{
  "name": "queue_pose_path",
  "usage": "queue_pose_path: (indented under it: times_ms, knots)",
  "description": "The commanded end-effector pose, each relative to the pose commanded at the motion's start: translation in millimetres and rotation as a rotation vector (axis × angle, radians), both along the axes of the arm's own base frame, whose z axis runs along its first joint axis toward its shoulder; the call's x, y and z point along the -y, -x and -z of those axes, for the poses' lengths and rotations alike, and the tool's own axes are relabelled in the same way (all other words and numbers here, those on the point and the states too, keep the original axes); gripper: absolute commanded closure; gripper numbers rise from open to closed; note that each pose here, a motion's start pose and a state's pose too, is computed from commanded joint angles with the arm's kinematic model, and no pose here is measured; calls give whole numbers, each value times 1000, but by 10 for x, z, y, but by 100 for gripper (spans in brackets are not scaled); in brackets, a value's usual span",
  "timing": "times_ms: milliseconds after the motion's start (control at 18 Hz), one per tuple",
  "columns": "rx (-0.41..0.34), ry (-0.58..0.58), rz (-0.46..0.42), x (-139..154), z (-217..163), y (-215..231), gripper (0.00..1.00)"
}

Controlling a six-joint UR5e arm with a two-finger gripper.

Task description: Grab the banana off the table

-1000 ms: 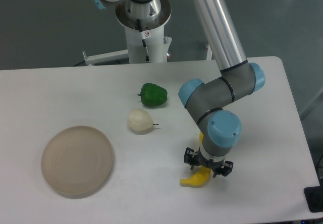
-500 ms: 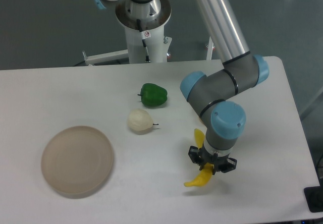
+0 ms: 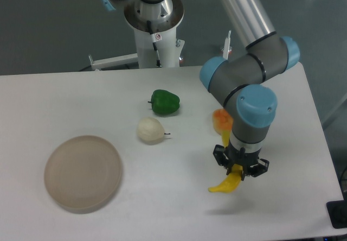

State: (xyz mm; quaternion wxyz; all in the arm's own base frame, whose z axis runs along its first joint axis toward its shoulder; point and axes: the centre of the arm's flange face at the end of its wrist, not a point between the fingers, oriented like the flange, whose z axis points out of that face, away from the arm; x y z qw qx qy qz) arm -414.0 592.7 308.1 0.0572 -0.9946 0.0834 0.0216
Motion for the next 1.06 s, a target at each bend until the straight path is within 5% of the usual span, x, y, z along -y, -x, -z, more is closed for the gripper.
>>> queue_pose_path:
  times_ms: [222,667,1056]
  knots:
    - [-46,18,162,232,-178,227,100]
    - [-72,73,324,311,-79,335,100]
    - [-68,80,349,320,-46,343,100]
